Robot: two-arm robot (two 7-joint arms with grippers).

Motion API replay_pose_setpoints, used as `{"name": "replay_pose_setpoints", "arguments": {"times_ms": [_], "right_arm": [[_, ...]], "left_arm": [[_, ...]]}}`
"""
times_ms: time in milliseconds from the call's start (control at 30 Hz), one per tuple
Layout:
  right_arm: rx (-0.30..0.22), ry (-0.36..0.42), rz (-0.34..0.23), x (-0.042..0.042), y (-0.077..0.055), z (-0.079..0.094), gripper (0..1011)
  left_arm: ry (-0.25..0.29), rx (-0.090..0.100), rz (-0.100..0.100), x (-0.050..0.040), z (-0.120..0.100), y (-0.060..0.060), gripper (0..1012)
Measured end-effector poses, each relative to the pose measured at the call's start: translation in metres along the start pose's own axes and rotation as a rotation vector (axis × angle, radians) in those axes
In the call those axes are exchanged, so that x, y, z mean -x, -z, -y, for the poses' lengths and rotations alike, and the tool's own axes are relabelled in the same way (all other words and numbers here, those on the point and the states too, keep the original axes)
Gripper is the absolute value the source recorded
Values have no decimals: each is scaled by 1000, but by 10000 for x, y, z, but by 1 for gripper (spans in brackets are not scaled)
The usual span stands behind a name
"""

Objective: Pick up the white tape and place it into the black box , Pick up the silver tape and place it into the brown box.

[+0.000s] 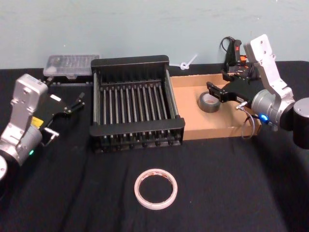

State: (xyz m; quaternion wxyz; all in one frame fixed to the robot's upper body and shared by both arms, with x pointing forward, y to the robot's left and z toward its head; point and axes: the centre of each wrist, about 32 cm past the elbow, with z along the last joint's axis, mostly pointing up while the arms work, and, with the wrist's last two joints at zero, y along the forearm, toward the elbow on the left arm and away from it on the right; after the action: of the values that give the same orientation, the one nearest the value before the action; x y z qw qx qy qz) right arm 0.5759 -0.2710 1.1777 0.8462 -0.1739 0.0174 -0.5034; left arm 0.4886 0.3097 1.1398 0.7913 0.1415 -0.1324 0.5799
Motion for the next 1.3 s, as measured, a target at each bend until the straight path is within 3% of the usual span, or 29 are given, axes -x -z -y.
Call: {"name": "replay_pose_setpoints", "arguments": {"times_ms": [500, 1000, 1300], "right_arm": [[-1, -1, -1, -1, 2, 4, 999], [-6, -5, -2, 1, -4, 23, 1002], [-36, -25, -2, 7, -17, 224, 1002]], "left_arm": [[0, 0, 0, 0, 0, 0, 1001], [0, 0, 0, 0, 0, 0, 1001], [0, 0, 0, 0, 0, 0, 1001]]}}
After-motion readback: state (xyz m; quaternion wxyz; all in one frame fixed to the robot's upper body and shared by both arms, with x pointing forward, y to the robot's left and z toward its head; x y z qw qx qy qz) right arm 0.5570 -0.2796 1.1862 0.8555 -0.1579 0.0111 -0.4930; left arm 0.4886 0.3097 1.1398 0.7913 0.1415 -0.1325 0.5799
